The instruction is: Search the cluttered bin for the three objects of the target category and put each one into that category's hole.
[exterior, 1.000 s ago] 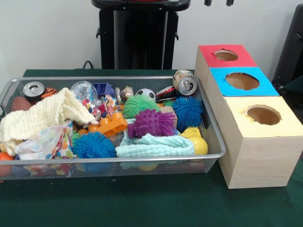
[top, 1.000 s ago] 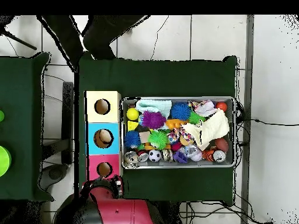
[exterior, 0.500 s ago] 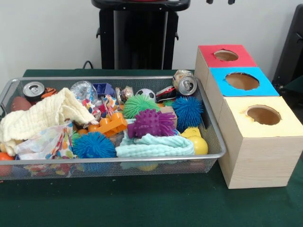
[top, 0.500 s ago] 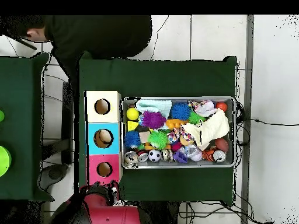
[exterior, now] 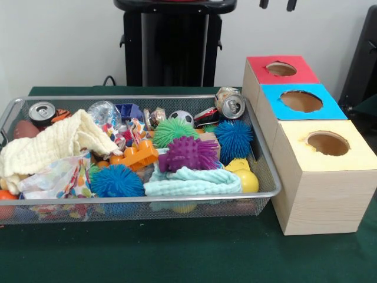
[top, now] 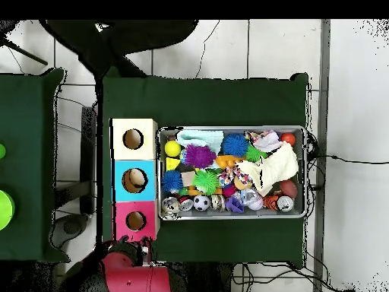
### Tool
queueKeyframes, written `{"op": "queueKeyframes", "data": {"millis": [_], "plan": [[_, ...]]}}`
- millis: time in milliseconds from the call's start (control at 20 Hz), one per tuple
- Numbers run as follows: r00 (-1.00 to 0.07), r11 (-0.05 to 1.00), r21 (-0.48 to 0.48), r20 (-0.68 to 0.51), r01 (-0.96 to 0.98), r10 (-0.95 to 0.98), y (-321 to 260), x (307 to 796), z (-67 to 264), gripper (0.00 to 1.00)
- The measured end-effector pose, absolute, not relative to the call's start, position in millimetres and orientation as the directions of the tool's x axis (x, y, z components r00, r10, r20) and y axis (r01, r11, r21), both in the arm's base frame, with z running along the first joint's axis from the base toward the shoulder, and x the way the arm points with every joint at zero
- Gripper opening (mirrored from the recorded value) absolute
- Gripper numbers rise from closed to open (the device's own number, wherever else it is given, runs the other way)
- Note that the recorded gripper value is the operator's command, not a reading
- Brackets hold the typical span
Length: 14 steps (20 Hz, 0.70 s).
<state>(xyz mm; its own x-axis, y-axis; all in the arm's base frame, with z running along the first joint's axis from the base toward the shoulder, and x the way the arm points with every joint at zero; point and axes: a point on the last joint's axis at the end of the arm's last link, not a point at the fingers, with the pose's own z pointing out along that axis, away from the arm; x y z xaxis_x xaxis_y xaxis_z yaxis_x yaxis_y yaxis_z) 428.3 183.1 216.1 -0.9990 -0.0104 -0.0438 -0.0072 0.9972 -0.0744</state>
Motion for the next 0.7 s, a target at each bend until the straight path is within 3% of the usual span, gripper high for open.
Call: {"op": "queueKeyframes", "data": {"millis": [700], "plan": [[-0.989,0.993,-0.084,-0.134,0.078,0.066,191,447,234,1.0]]}}
